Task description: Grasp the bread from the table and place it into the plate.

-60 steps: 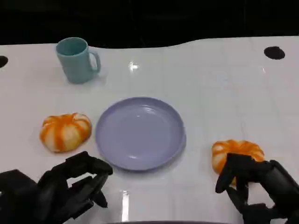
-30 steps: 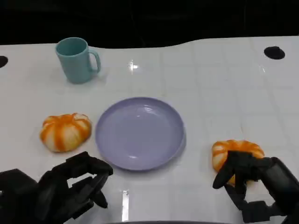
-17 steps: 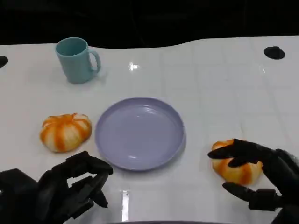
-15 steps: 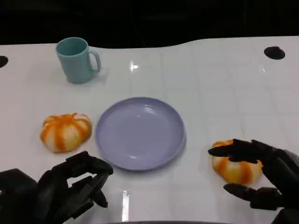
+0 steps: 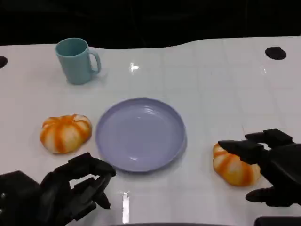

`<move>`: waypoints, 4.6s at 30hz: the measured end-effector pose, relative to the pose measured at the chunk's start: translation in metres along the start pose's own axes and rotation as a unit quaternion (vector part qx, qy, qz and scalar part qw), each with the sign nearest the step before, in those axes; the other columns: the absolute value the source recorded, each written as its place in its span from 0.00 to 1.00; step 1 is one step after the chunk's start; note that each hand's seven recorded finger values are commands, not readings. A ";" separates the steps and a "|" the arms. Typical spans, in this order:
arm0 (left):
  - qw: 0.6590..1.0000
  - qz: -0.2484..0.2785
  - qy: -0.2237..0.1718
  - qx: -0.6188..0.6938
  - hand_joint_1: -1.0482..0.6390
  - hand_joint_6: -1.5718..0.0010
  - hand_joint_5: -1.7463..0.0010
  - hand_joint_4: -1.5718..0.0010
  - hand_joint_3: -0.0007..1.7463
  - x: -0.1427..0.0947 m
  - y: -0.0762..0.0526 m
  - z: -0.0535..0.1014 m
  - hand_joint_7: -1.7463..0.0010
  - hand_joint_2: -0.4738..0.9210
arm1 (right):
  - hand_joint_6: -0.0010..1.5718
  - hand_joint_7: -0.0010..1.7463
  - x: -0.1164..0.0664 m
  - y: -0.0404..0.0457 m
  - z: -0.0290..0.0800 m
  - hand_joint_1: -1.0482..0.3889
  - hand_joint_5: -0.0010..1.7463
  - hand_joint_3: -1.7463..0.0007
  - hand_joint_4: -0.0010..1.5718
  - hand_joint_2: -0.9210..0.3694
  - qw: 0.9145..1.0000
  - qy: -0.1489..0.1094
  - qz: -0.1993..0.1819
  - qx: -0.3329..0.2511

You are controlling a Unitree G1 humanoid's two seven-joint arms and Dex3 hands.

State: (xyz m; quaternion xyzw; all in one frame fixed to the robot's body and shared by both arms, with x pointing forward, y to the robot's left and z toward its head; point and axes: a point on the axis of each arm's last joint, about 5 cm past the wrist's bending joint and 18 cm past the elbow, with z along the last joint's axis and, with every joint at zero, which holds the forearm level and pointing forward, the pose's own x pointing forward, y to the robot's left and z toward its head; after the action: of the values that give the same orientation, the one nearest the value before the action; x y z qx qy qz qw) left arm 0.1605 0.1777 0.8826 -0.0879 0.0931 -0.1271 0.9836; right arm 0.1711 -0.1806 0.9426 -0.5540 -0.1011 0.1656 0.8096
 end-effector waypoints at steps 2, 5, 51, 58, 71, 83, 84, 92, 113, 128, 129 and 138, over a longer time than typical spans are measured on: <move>1.000 0.000 -0.001 0.000 0.36 0.59 0.00 0.61 0.26 0.000 0.000 0.000 0.25 1.00 | 0.21 0.03 0.005 0.0007 0.001 0.51 0.30 1.00 0.01 0.17 1.000 0.002 0.005 -0.015; 1.000 0.000 -0.002 0.000 0.37 0.59 0.00 0.61 0.26 0.000 0.000 0.000 0.25 1.00 | 0.21 0.02 0.011 0.0028 0.001 0.53 0.30 1.00 0.01 0.18 1.000 0.006 0.015 -0.025; 1.000 -0.001 -0.001 -0.003 0.37 0.58 0.00 0.61 0.26 -0.001 -0.003 0.000 0.26 1.00 | 0.48 0.98 0.094 0.0640 -0.020 0.70 1.00 0.21 0.62 0.51 0.992 -0.042 -0.103 0.060; 1.000 -0.001 -0.002 -0.005 0.37 0.58 0.00 0.61 0.25 0.000 -0.004 0.000 0.26 1.00 | 0.51 0.94 0.101 0.0593 -0.011 0.70 1.00 0.20 0.63 0.50 0.986 -0.069 -0.120 0.088; 1.000 -0.001 -0.001 -0.005 0.38 0.59 0.00 0.62 0.27 -0.001 -0.004 0.000 0.26 1.00 | 0.45 1.00 0.138 0.0361 0.032 0.68 1.00 0.23 0.62 0.49 0.970 -0.160 -0.106 0.152; 1.000 -0.001 0.001 -0.006 0.36 0.58 0.00 0.61 0.25 -0.002 -0.005 -0.002 0.26 1.00 | 0.43 1.00 0.161 0.0551 0.067 0.63 1.00 0.33 0.61 0.47 0.967 -0.188 -0.050 0.163; 1.000 -0.001 0.001 -0.006 0.36 0.58 0.00 0.61 0.25 -0.003 -0.005 -0.002 0.26 1.00 | 0.43 1.00 0.163 0.0553 0.070 0.63 1.00 0.34 0.61 0.46 0.968 -0.189 -0.048 0.160; 1.000 -0.001 0.003 -0.002 0.36 0.57 0.00 0.60 0.25 -0.002 -0.006 -0.002 0.27 1.00 | 0.56 0.29 0.171 0.0604 0.080 0.59 0.82 0.56 0.45 0.29 0.973 -0.179 -0.009 0.145; 1.000 0.000 0.001 0.003 0.36 0.57 0.01 0.61 0.26 -0.003 -0.006 -0.001 0.28 1.00 | 0.11 0.00 0.161 0.0386 0.078 0.23 0.18 0.90 0.00 0.00 0.974 -0.184 0.112 0.066; 1.000 0.000 -0.002 0.001 0.35 0.57 0.00 0.59 0.25 -0.002 -0.008 -0.001 0.28 1.00 | 0.29 0.07 0.104 0.0119 0.027 0.41 0.34 0.91 0.20 0.00 0.964 -0.190 0.066 0.172; 1.000 0.000 -0.001 0.001 0.35 0.57 0.00 0.60 0.25 -0.002 -0.007 -0.001 0.28 1.00 | 0.32 0.08 0.100 0.0117 0.024 0.44 0.37 0.93 0.25 0.00 0.964 -0.188 0.065 0.177; 1.000 0.003 0.002 -0.001 0.36 0.57 0.00 0.61 0.25 -0.002 -0.008 0.000 0.28 1.00 | 0.52 0.23 0.065 0.0218 0.006 0.62 0.70 0.93 0.39 0.01 0.942 -0.187 0.013 0.277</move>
State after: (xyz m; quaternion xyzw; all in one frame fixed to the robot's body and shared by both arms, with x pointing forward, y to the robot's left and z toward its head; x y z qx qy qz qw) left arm 0.1563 0.1702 0.8842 -0.0884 0.0955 -0.1243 0.9837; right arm 0.2261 -0.1436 0.9232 -0.2681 -0.1938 0.2979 0.8955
